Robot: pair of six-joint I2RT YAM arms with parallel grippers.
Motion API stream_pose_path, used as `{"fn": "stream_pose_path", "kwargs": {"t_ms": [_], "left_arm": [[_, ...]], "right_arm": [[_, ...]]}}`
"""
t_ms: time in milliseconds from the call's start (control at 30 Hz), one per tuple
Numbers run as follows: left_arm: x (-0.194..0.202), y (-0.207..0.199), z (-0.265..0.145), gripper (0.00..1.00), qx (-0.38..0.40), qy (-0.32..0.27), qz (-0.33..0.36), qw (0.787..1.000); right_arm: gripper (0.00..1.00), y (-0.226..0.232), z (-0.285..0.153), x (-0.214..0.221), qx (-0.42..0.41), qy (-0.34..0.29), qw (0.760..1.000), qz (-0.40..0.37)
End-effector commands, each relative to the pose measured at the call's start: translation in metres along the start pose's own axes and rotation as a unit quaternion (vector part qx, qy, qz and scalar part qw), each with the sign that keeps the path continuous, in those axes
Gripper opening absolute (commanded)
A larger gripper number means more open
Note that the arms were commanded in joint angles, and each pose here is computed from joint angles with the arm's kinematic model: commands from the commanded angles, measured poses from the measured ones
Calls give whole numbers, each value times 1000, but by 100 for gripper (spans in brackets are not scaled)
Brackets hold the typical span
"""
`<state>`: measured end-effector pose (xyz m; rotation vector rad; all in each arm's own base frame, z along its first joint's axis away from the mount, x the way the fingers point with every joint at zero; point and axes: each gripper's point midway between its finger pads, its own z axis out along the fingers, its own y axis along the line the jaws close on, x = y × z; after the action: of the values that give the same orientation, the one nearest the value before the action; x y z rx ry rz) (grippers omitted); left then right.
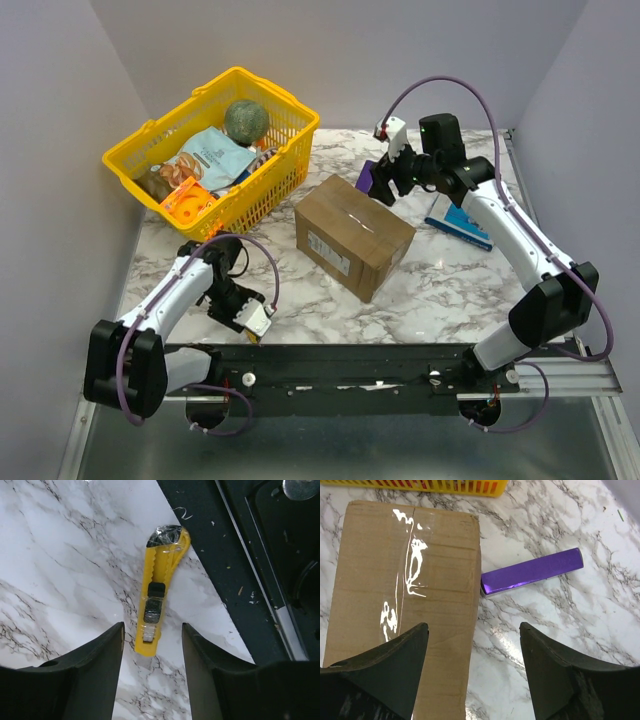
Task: Unpack the express box
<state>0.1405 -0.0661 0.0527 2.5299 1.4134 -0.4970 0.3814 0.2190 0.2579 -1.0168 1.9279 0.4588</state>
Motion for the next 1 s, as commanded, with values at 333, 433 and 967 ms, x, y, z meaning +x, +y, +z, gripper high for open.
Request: {"fn": "stream_pose_path", "kwargs": {"t_ms": [333, 433, 967], "left_arm": [[17, 11, 31, 53, -23, 8, 17, 1000], [24, 8, 37, 52, -17, 20, 16, 1000], [-19, 48, 0, 0, -141, -59, -2, 988]], "right_arm": [[81, -3, -12, 1, 21, 8, 1000, -14], [81, -2, -13, 2, 19, 9, 1000, -15], [80, 12, -42, -30, 4, -31, 1000, -1]]}}
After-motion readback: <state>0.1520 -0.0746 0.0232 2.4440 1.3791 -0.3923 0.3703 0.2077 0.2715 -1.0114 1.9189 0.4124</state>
